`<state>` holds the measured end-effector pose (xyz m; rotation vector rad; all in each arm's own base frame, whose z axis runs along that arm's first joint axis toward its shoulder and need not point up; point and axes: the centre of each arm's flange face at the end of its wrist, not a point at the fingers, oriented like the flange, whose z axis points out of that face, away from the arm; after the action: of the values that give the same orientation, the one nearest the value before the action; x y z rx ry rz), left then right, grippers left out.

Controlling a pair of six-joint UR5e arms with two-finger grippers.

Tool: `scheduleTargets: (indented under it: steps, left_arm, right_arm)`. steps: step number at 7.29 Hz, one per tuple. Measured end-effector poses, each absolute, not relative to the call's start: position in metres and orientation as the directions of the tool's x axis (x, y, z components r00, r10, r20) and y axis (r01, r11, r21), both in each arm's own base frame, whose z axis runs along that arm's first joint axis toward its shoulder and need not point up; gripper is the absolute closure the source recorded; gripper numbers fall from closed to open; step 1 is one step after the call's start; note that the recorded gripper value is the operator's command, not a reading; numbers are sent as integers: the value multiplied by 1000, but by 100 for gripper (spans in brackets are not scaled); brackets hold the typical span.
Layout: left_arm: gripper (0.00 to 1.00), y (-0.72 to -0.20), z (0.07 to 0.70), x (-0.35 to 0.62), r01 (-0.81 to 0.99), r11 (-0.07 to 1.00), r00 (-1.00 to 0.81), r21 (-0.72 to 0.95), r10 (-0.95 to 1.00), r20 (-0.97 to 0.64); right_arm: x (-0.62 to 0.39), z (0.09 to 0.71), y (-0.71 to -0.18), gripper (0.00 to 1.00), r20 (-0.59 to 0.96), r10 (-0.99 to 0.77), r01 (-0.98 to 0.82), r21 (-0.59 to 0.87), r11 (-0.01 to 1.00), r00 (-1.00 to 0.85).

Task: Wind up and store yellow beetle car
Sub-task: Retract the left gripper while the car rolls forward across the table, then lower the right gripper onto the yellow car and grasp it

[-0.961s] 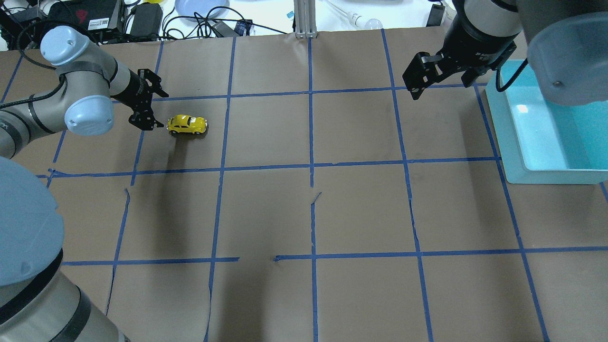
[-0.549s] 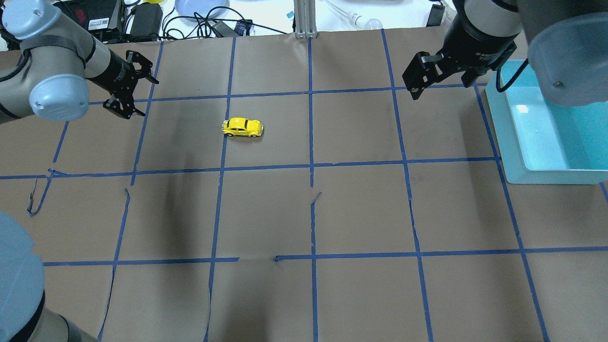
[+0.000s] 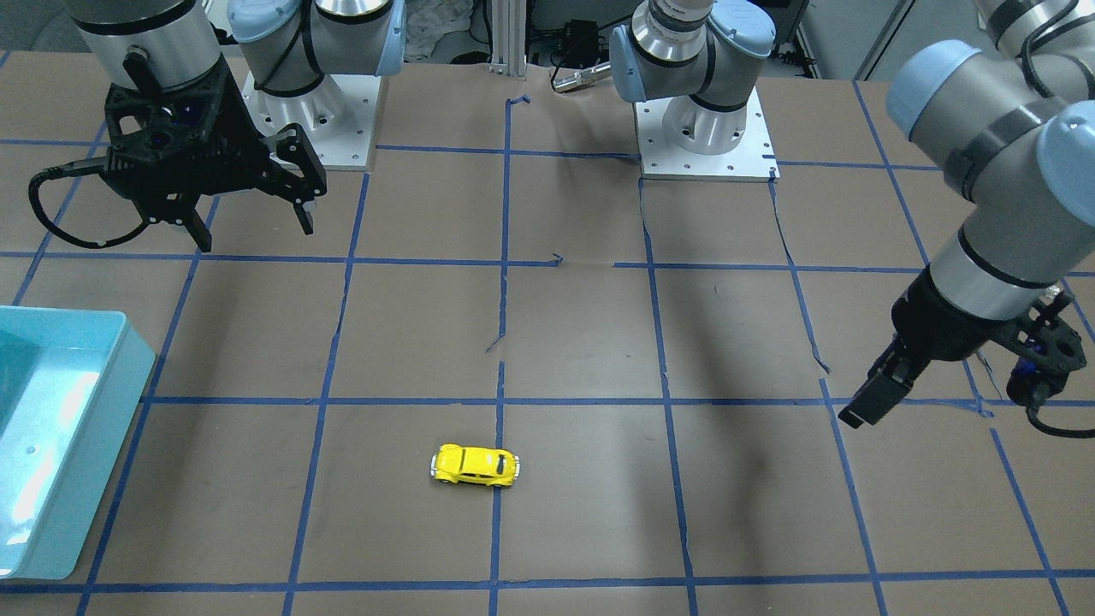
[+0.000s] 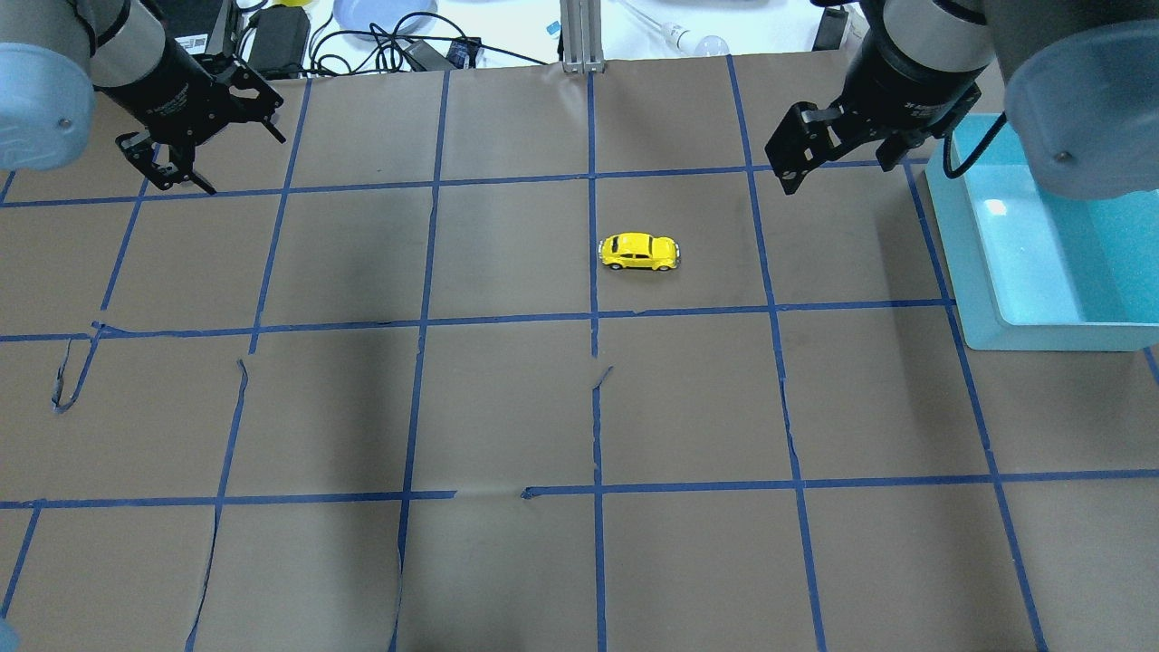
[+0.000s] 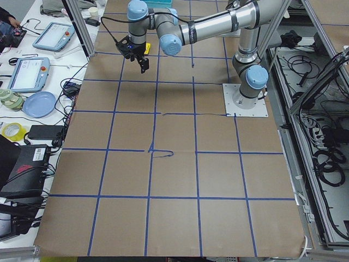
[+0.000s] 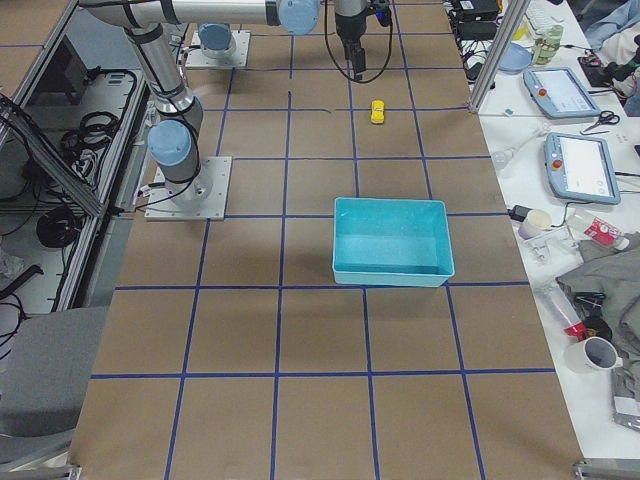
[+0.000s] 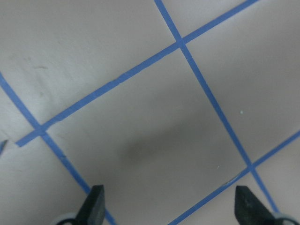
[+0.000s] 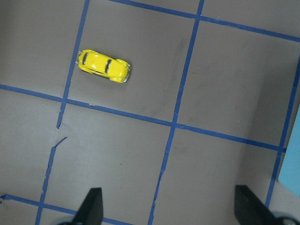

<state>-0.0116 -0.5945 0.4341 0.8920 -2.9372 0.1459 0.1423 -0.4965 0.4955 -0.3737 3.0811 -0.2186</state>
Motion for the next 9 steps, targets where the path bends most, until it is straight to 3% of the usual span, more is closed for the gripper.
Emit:
scheduleTargets:
  steps: [2,5,6,9]
  left_arm:
    - [0,-565,460,-22,-388,921,-922,-36,-387,33]
    - [0,-534,489,-47,-320,947,-947,-42,-318,51]
    - [0,-526,491,-66,-285,958,-958,-35,-283,54]
    - [0,-506,474,-94,-149,989,-989,1,-149,20]
  right_arm:
    - [142,494,-499,0,-12,-274,-270,-141,953,-962]
    - [134,485,-512,0,-58,-436,-422,-164,892,-898]
    - [125,471,-526,0,-50,-546,-533,-162,831,-836]
    - [127,387,-593,0,18,-844,-832,-184,524,-536]
